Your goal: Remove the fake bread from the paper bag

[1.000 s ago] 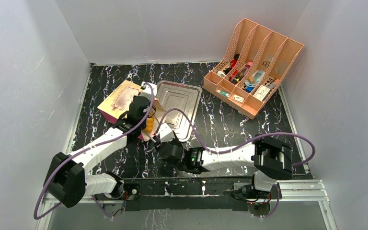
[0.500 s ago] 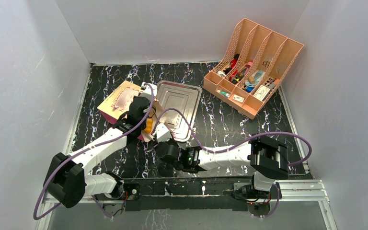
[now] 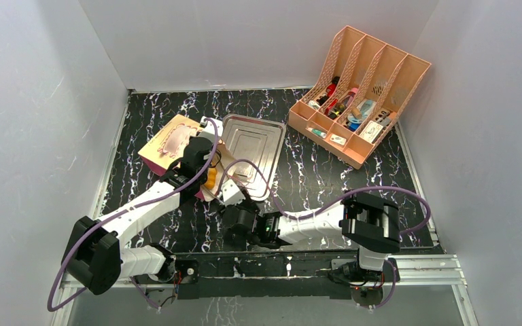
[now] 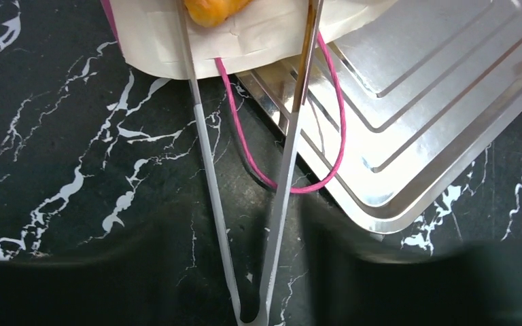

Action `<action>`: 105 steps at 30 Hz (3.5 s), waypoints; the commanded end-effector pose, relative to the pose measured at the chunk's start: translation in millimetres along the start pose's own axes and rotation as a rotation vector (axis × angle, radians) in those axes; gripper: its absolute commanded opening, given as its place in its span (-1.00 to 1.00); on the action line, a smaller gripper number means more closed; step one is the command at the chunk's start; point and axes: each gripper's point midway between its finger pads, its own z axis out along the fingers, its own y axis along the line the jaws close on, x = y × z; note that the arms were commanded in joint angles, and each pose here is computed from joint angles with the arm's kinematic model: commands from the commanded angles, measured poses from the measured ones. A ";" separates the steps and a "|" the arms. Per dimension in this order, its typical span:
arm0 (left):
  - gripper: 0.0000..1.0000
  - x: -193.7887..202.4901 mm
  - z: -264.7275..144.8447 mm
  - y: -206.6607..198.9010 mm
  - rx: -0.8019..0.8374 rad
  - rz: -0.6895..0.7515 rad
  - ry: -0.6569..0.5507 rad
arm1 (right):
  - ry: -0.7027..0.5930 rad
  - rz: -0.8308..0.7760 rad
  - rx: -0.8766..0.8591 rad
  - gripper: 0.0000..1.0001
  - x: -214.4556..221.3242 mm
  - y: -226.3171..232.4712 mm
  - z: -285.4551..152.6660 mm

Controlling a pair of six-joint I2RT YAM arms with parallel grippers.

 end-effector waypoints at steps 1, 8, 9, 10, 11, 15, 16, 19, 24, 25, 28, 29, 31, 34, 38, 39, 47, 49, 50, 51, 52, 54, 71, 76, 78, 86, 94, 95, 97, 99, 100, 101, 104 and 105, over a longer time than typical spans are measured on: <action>-1.00 -11.6 -2.9 8.9 -0.026 -0.028 -0.024 | -0.140 0.051 0.022 -0.90 -39.6 -7.3 -8.4; -1.00 -10.8 -4.2 12.0 -0.036 -0.015 -0.024 | -0.119 0.059 -0.069 0.94 -42.0 4.5 -12.1; -1.00 -11.9 -4.9 12.6 -0.036 -0.016 -0.027 | -0.122 0.062 -0.077 0.96 -42.5 4.8 -13.1; -1.00 -11.6 -5.2 12.8 -0.037 -0.016 -0.026 | -0.128 0.067 -0.094 0.96 -43.5 6.5 -14.7; -1.00 -12.2 -5.8 13.7 -0.038 -0.016 -0.028 | -0.138 0.070 -0.103 0.96 -45.4 6.2 -16.4; -1.00 -13.2 -7.7 16.2 -0.043 -0.015 -0.031 | -0.149 0.073 -0.086 -0.95 -48.1 -2.0 -18.1; -1.00 -13.9 -8.1 16.4 -0.043 -0.016 -0.032 | -0.144 0.069 -0.072 -1.00 -46.8 -4.5 -17.9; -1.00 -14.1 -9.0 16.9 -0.042 -0.018 -0.032 | -0.130 0.045 -0.076 -0.60 -41.4 -4.9 -15.4; -1.00 -12.0 -9.7 16.1 -0.040 -0.025 -0.028 | -0.090 0.022 -0.128 0.93 -24.2 1.5 -7.1; -1.00 -11.4 -9.8 15.8 -0.038 -0.026 -0.027 | -0.082 0.020 -0.135 0.96 -20.3 1.9 -4.5; -1.00 -10.1 -8.9 14.4 -0.036 -0.028 -0.024 | -0.061 0.012 -0.146 0.96 -9.9 -0.1 3.7; -1.00 -10.1 -8.8 13.9 -0.034 -0.029 -0.024 | -0.059 0.010 -0.153 0.96 -8.3 -0.5 5.9; -1.00 -10.1 -8.3 13.5 -0.034 -0.028 -0.024 | -0.060 0.008 -0.173 0.96 -7.0 0.9 8.8; -1.00 -10.2 -7.4 12.8 -0.032 -0.027 -0.023 | -0.055 0.008 -0.191 0.95 -5.0 0.5 15.0; -1.00 -10.0 -6.9 12.7 -0.031 -0.026 -0.019 | -0.050 0.022 -0.220 0.91 -4.1 -0.4 23.7; -1.00 -9.7 -6.9 12.3 -0.030 -0.025 -0.019 | -0.043 0.022 -0.228 0.89 -0.7 0.5 27.1; -1.00 -7.8 -5.6 11.1 -0.030 -0.025 -0.014 | 0.000 0.013 -0.282 0.72 17.3 10.1 47.3; -1.00 -8.1 -5.2 10.5 -0.029 -0.025 -0.014 | -0.003 0.011 -0.284 0.63 16.8 11.0 50.0; -1.00 -8.2 -5.1 10.4 -0.028 -0.024 -0.013 | -0.002 0.008 -0.283 0.57 17.5 10.6 51.3; -1.00 -8.5 -4.6 10.4 -0.028 -0.024 -0.014 | -0.001 0.007 -0.281 0.52 17.8 9.8 51.9; -1.00 -8.0 -4.3 10.2 -0.029 -0.024 -0.012 | -0.003 0.008 -0.283 0.48 17.0 9.9 51.8; -1.00 -7.8 -3.7 9.2 -0.027 -0.021 -0.011 | -0.005 0.008 -0.289 0.37 17.4 9.8 49.8; -1.00 -10.8 -1.8 9.9 -0.034 -0.021 -0.010 | -0.050 0.090 -0.288 0.01 0.8 -8.1 16.2; -1.00 -12.3 -2.0 10.7 -0.036 -0.019 -0.010 | -0.056 0.110 -0.316 -0.03 -6.3 -8.0 4.8; -1.00 -13.4 -1.9 10.4 -0.034 -0.020 -0.010 | -0.055 0.117 -0.330 -0.04 -7.1 -7.2 0.4; -1.00 -15.2 -2.6 11.6 -0.035 -0.022 -0.010 | -0.069 0.131 -0.346 -0.05 -15.0 -1.8 -13.6; -1.00 -13.9 -4.1 11.7 -0.033 -0.025 -0.003 | -0.099 0.139 -0.334 -0.04 -32.0 -1.8 -22.0; -1.00 -13.0 -4.0 11.6 -0.033 -0.026 -0.001 | -0.104 0.140 -0.332 -0.04 -34.5 -2.3 -22.5; -1.00 -12.1 -4.0 10.5 -0.030 -0.028 0.001 | -0.109 0.142 -0.325 -0.04 -38.1 -3.2 -22.5; -1.00 -11.3 -4.0 10.9 -0.031 -0.029 0.003 | -0.116 0.146 -0.323 -0.03 -41.7 -3.6 -22.9; -1.00 -11.2 -4.0 10.5 -0.030 -0.031 0.003 | -0.119 0.147 -0.321 -0.04 -43.3 -3.7 -22.9; -1.00 -11.4 -4.3 11.0 -0.031 -0.031 0.002 | -0.122 0.147 -0.322 -0.03 -44.9 -3.6 -23.0; -1.00 -11.2 -4.7 10.8 -0.030 -0.032 0.001 | -0.128 0.146 -0.319 -0.03 -49.0 -2.6 -21.5; -1.00 -11.3 -4.6 10.4 -0.028 -0.032 0.000 | -0.129 0.146 -0.319 -0.04 -49.9 -2.1 -20.8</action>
